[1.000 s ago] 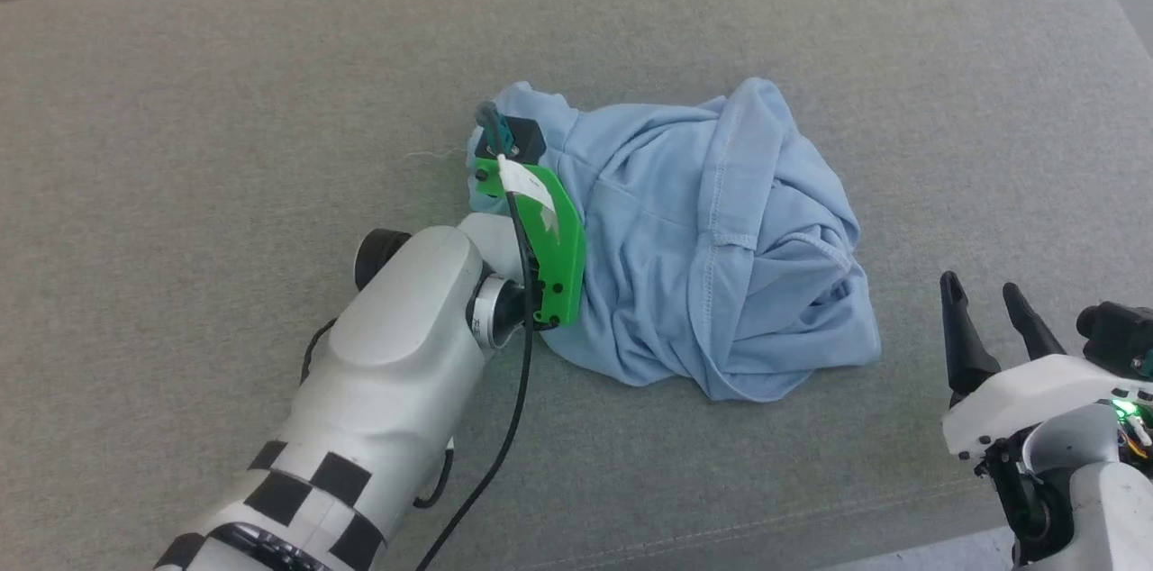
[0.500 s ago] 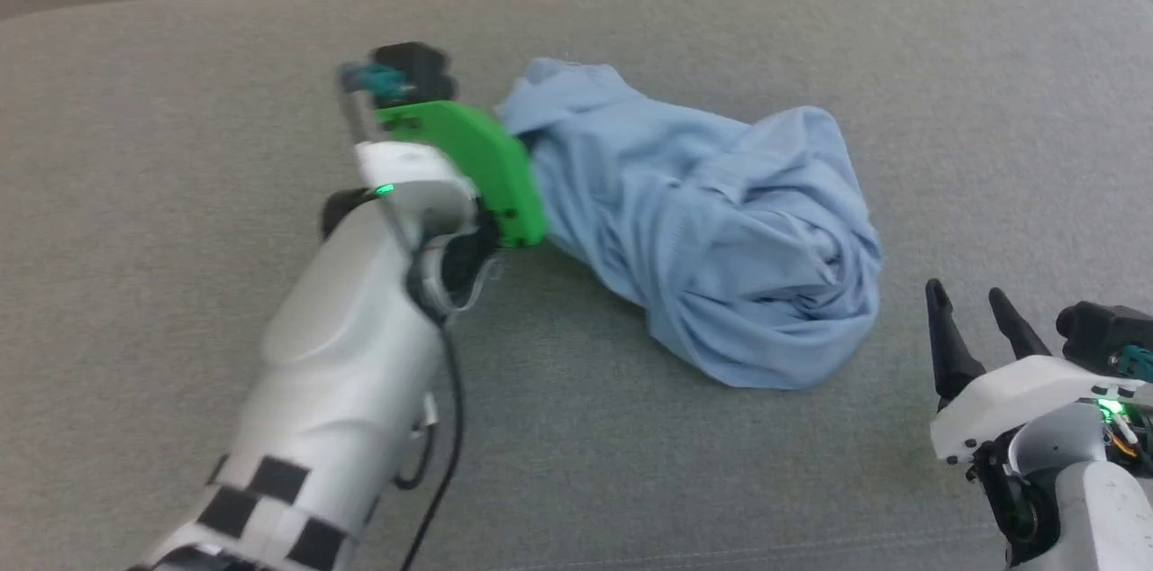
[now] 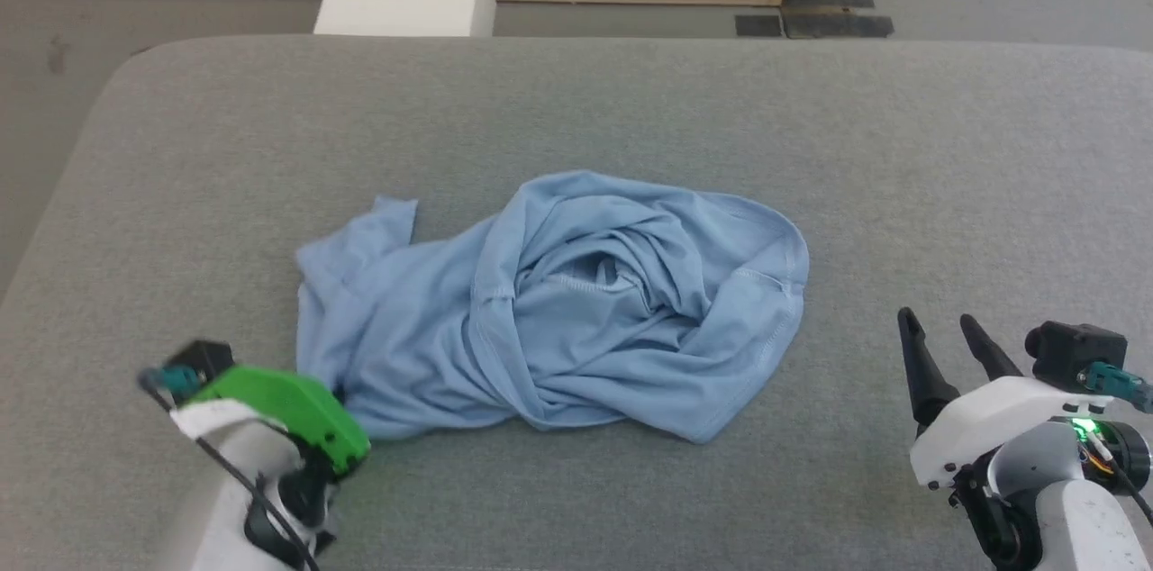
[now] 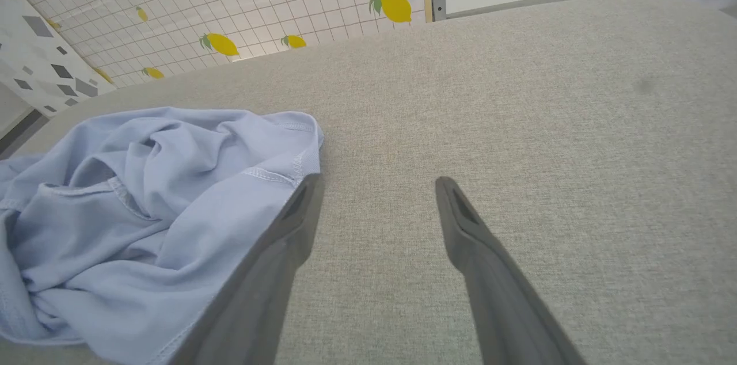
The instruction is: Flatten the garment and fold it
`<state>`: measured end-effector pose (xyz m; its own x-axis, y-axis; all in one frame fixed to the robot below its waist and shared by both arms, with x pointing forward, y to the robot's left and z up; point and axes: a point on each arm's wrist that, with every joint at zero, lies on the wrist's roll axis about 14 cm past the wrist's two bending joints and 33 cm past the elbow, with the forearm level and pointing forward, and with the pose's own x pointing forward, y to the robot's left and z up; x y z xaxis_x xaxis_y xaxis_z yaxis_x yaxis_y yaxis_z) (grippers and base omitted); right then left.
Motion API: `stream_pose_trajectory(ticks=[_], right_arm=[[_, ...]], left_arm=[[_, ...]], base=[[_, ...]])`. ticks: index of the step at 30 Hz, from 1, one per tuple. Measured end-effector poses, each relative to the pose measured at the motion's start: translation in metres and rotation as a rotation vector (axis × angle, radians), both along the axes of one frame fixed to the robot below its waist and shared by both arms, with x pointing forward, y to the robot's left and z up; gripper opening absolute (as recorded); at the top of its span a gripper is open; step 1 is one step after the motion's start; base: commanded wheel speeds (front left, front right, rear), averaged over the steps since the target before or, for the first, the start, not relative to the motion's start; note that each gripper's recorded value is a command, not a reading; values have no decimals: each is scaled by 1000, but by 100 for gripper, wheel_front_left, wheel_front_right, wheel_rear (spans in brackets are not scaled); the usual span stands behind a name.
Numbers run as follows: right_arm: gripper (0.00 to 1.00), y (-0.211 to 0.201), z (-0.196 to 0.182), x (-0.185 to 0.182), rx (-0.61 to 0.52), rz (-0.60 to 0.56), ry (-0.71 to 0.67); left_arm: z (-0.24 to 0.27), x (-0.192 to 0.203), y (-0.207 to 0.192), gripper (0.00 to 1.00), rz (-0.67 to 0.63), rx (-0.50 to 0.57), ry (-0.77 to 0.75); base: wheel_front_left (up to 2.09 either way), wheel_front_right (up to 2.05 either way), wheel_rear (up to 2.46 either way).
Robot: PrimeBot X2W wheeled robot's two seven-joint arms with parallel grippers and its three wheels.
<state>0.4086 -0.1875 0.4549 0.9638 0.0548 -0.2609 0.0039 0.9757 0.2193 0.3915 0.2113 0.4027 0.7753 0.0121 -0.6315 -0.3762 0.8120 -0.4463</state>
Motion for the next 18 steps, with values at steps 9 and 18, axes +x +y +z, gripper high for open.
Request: stream_pose_trajectory(ticks=[9, 18], right_arm=[[100, 11, 4, 0, 6, 29, -8], [100, 18, -6, 3, -13, 63, 66]], left_arm=[[63, 12, 19, 100, 89, -8, -306], [122, 7, 34, 100, 40, 336, -693]], base=[[0, 0, 0], [0, 0, 0]])
